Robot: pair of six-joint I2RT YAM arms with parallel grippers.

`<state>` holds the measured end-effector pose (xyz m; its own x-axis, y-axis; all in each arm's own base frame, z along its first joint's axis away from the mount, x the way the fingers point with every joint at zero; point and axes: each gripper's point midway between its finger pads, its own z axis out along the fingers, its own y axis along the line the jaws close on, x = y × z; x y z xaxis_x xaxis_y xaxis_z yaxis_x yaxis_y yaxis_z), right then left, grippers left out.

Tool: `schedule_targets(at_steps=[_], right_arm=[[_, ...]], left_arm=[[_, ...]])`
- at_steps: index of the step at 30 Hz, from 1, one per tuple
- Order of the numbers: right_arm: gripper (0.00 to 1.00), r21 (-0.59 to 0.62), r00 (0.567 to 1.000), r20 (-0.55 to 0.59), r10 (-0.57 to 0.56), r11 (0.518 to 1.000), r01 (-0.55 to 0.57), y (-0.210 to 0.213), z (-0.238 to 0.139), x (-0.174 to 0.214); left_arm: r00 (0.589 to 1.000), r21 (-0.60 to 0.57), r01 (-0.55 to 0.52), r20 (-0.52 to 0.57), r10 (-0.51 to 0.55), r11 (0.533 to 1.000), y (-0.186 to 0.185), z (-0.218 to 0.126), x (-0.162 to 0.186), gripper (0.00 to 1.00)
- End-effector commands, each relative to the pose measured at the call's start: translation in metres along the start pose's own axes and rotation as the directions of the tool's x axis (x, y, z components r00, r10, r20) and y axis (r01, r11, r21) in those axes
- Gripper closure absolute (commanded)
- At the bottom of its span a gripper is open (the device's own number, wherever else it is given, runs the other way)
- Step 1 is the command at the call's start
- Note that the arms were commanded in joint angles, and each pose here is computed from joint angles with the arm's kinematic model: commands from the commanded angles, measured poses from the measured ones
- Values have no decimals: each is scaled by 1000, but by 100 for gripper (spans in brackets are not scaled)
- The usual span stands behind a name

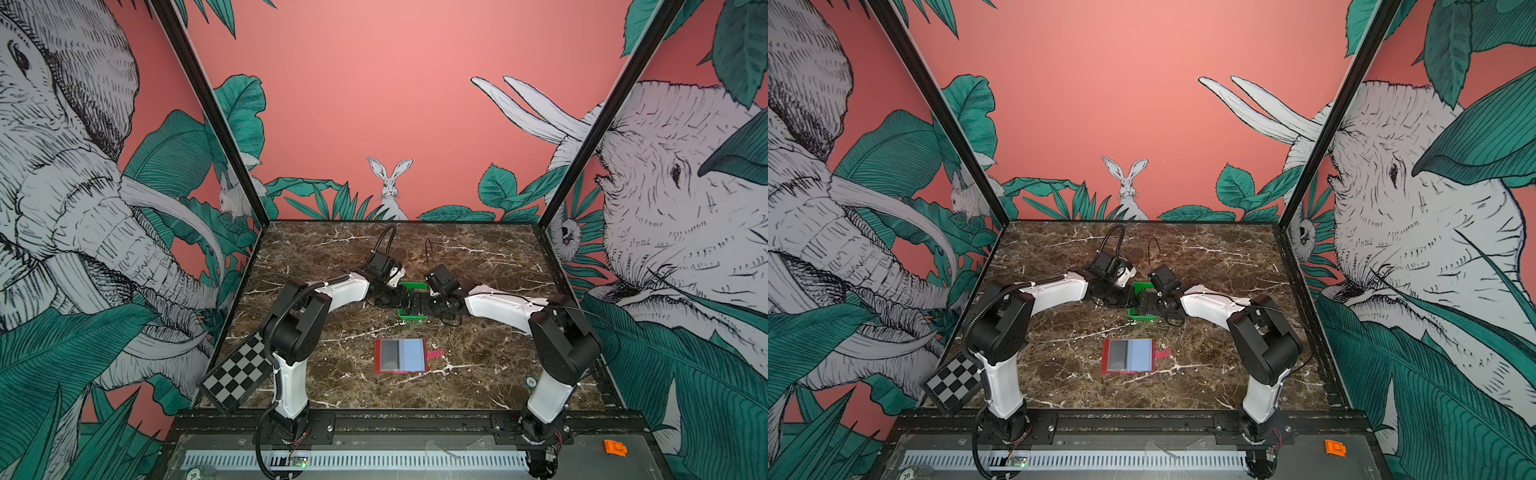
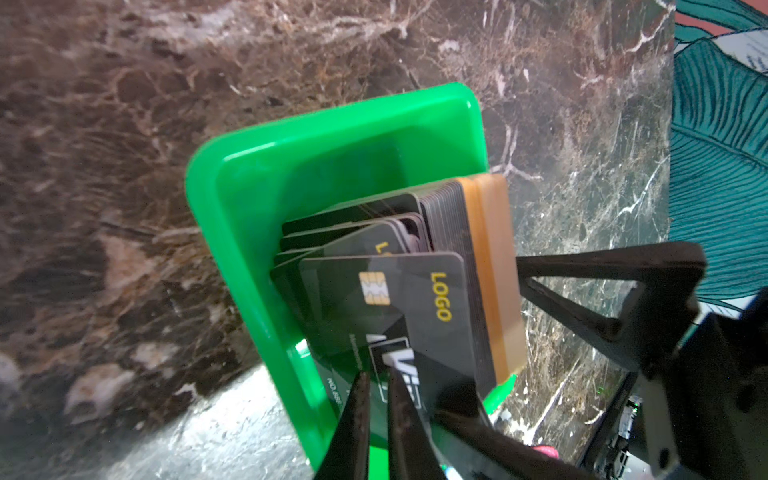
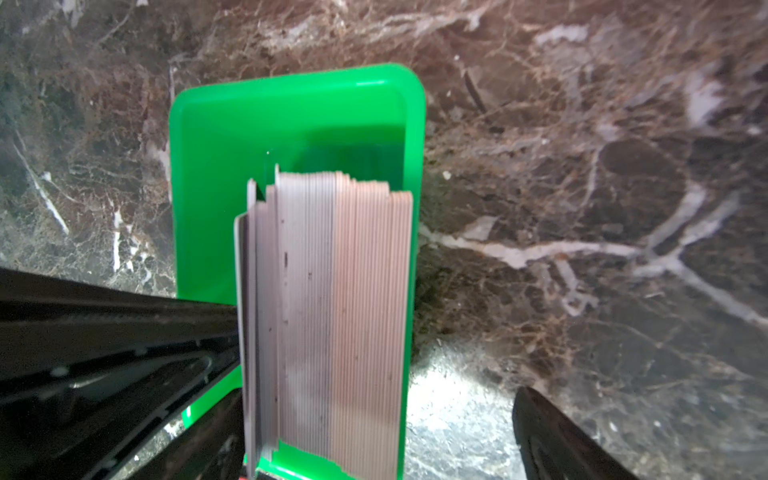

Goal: Put the credit cards into the card holder

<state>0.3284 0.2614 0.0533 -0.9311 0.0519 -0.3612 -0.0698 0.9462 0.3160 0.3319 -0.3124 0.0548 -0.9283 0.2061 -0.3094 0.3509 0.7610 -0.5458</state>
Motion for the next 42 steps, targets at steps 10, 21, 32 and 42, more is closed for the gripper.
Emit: schedule_targets(at_steps=[10,21,32,42], right_arm=[[5,29,1000,19,13,999,-14,-6,-12,-7],[13,-91,999,48,16,996,-12,29,-44,2],[65,-106,991,37,132,986,-128,37,-42,16],[81,-154,987,22,160,976,-154,53,-30,14]], left_arm=[[998,-11,27,-49,-28,1000,6,8,7,86],[997,-9,25,-72,-25,1000,3,17,11,86],[997,-10,24,-71,-24,1000,2,16,11,86],[997,-12,22,-69,-23,1000,2,15,10,86]])
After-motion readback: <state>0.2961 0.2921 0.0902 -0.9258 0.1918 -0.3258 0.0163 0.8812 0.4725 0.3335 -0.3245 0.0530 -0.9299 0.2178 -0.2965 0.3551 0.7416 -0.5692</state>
